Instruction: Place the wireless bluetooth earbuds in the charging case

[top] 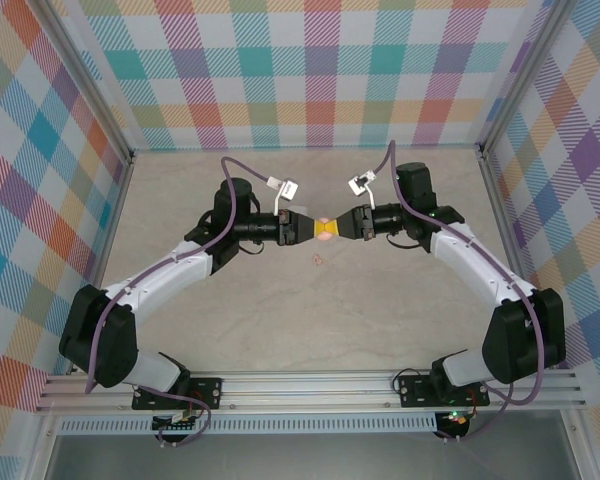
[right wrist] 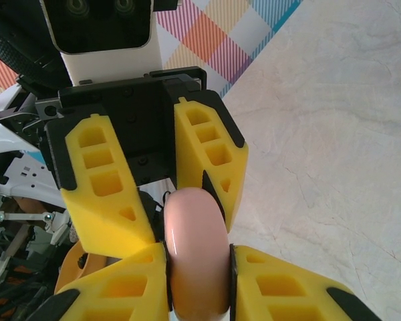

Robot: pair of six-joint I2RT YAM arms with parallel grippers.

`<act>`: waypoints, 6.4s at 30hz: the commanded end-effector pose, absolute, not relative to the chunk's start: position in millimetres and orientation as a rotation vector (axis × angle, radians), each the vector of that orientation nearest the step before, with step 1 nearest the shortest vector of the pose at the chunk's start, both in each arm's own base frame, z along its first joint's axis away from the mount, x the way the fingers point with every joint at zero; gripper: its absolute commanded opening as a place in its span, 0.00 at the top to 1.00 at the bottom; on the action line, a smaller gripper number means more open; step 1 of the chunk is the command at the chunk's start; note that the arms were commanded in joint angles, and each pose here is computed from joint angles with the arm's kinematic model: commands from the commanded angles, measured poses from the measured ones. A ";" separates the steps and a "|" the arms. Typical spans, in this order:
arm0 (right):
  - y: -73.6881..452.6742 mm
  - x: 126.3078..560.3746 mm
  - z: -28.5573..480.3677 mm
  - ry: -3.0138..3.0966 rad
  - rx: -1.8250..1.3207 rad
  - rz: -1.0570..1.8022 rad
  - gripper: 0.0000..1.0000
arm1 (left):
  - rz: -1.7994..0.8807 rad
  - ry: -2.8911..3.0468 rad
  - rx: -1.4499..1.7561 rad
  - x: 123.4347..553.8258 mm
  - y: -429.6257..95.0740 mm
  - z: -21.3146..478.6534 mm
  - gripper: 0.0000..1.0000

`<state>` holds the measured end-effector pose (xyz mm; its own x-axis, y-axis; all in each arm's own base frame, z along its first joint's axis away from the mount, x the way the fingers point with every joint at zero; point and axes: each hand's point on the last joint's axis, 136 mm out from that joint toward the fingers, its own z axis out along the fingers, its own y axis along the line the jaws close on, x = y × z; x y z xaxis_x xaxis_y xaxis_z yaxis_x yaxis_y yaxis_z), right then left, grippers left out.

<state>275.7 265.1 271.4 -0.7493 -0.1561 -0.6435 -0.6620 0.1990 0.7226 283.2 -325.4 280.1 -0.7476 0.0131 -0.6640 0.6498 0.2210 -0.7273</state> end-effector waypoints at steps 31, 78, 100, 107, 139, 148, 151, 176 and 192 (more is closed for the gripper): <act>267.6 268.0 303.6 1.922 -0.819 1.611 0.78 | -1.620 1.910 0.641 276.2 -332.2 294.0 0.52; 250.8 251.1 299.4 2.082 -0.857 1.176 0.38 | -1.081 1.414 1.198 255.6 -324.7 315.9 0.86; 246.8 275.9 299.6 2.111 -0.748 1.002 0.38 | -1.070 1.315 1.369 222.2 -327.9 312.4 0.87; 247.0 277.6 293.9 2.134 -0.742 1.000 0.38 | -1.072 1.295 1.384 217.7 -328.0 316.1 0.88; 235.8 263.7 297.8 2.125 -0.741 0.953 0.34 | -1.011 1.495 1.160 267.0 -324.8 293.7 0.92; 249.7 253.0 291.3 2.129 -0.849 1.076 0.34 | -1.074 1.463 1.229 251.8 -326.0 297.9 0.92; 253.8 244.4 294.3 2.096 -0.904 1.130 0.34 | -1.095 1.468 1.266 247.6 -327.0 296.2 0.93; 266.4 231.5 315.9 1.958 -0.992 1.218 0.76 | -1.177 1.477 1.274 244.1 -332.1 306.8 0.85; 267.4 226.3 331.2 1.885 -0.973 1.265 0.81 | -1.262 1.454 1.189 244.4 -335.3 320.0 0.67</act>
<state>236.3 261.1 313.7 -0.5423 -0.2454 -0.8035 -0.8254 0.3341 0.4551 246.9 -332.8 311.0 -0.2083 0.1583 -0.9652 0.9778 0.0582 -0.2015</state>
